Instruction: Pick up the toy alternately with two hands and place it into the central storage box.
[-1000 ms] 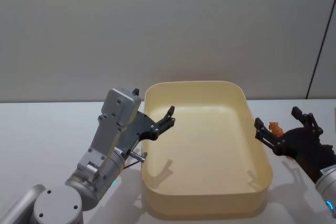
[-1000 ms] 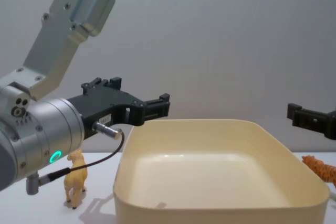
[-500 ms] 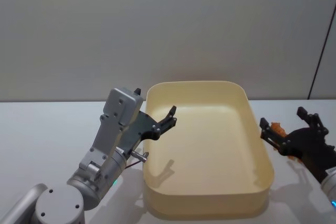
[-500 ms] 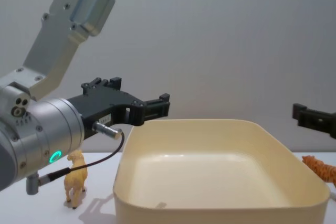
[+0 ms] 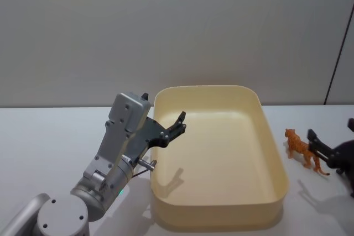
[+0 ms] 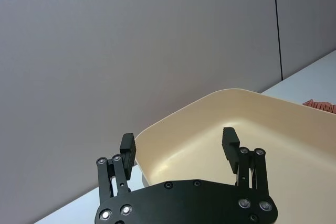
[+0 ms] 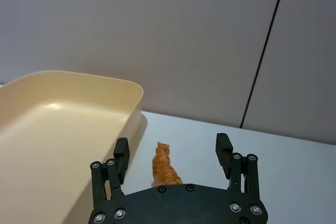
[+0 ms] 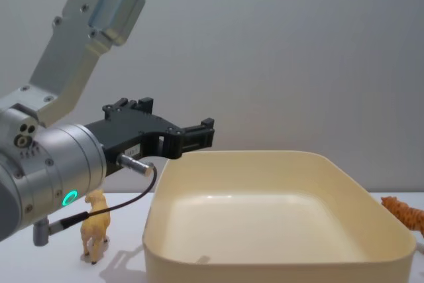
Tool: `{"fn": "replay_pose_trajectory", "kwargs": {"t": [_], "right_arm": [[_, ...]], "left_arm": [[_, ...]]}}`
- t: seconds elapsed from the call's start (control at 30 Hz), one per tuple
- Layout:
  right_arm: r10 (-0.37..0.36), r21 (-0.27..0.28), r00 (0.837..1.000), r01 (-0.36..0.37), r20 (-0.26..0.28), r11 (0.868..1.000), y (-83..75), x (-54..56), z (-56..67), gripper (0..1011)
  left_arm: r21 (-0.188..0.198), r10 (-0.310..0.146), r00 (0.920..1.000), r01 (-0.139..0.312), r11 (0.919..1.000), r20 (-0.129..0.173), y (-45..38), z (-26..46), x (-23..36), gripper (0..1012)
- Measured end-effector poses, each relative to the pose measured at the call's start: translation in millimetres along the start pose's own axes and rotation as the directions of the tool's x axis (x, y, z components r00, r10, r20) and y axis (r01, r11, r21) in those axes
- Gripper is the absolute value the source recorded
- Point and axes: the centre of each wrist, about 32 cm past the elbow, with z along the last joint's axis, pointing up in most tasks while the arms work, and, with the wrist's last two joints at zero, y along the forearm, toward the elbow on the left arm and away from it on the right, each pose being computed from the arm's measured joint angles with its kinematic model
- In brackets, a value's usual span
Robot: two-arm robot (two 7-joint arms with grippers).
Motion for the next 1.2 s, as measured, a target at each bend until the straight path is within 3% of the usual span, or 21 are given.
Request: {"fn": "replay_pose_trajectory", "kwargs": {"t": [0.4,0.67,0.93,1.2], "right_arm": [[-0.034,-0.091,0.999,0.035,0.010,0.995,-23.6,12.1,-7.9,1001],[-0.097,-0.157,0.995,0.098,0.015,0.983,-36.8,19.4,-18.1,1001],[-0.130,-0.212,0.991,0.132,0.027,0.968,-40.0,27.0,-29.4,1001],[-0.113,-0.252,0.993,0.117,0.031,0.961,-29.6,30.0,-40.6,1000]], "left_arm": [[0.000,0.000,1.0000,0.000,1.0000,0.000,0.0,0.0,0.0,1001],[0.000,0.000,1.0000,0.000,1.0000,0.000,0.0,0.0,0.0,1001],[0.000,0.000,1.0000,0.000,1.0000,0.000,0.0,0.0,0.0,1001],[0.000,0.000,1.0000,0.000,1.0000,0.000,0.0,0.0,0.0,1001]]}}
